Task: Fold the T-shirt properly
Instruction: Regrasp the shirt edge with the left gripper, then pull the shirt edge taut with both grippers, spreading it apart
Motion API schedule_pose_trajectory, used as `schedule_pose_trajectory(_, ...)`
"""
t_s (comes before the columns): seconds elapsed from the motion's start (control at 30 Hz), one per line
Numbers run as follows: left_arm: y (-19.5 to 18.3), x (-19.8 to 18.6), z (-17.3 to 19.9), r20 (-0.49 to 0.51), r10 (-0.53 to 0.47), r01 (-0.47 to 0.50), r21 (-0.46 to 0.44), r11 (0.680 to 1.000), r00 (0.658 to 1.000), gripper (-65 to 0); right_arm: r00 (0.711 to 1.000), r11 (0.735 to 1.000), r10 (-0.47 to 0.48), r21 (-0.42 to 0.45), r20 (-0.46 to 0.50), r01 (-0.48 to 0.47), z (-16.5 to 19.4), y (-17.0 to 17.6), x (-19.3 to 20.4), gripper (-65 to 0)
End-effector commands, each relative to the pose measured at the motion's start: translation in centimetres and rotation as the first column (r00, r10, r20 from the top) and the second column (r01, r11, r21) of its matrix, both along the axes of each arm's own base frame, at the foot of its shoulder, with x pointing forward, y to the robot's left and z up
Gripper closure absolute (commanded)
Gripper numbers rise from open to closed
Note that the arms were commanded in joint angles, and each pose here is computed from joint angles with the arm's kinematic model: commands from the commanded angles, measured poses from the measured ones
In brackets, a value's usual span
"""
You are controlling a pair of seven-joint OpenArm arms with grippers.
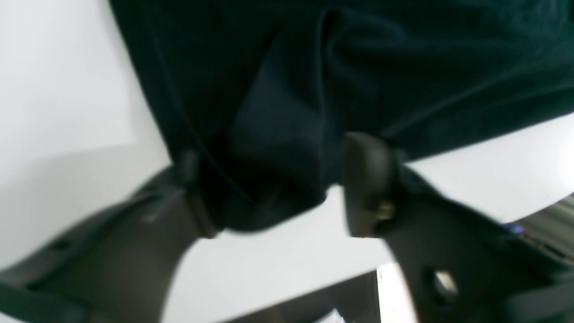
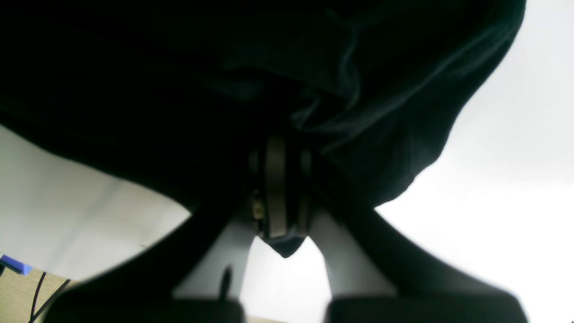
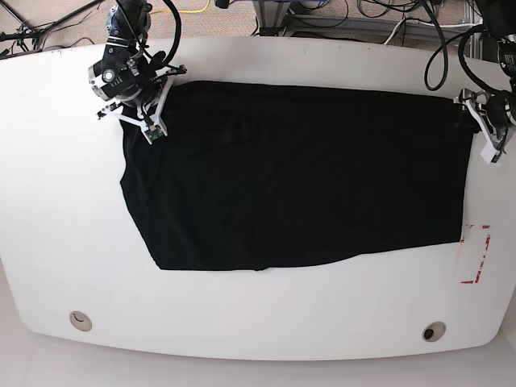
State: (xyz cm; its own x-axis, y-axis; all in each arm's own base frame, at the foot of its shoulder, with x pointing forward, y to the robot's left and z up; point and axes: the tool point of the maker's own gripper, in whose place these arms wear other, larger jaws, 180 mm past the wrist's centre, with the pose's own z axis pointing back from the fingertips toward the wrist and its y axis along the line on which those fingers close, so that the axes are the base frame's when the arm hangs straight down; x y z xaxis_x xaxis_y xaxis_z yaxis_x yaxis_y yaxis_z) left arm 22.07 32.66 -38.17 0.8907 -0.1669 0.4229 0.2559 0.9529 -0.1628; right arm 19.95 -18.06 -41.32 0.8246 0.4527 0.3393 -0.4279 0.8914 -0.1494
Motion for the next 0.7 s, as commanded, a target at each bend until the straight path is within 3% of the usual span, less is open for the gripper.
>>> schedule_pose_trajectory(0.0, 0.1, 0.8, 1.0, 0.029, -0.019, 0.018, 0.007, 1.000, 0.999, -27.6, 0.999, 1.000, 0.002, -0.003, 0.033, -0.002, 0.8, -0.1, 0.6, -0.2)
schedule_pose_trajectory(0.2, 0.1, 0.7, 0.9, 0.025, -0.022, 0.022, 0.008, 1.000, 0.999, -21.1, 1.000, 1.000, 0.002, -0.003, 0.031, -0.002, 0.7, -0.1, 0.6, -0.2)
schedule_pose_trajectory(0.4, 0.0, 0.9, 1.1, 0.033, -0.026, 0.026, 0.013, 1.000, 0.999, -1.1, 0.999, 1.000, 0.003, -0.004, 0.033, -0.002, 0.8, -0.1, 0.6, -0.2)
schedule_pose_trajectory(0.67, -0.1, 1.7, 2.7, 0.083, -0.053, 0.049, 0.042, 0.998, 0.995, 0.0, 0.999, 1.000, 0.003, 0.006, 0.045, -0.003, 1.0, 0.1, 1.0, -0.2)
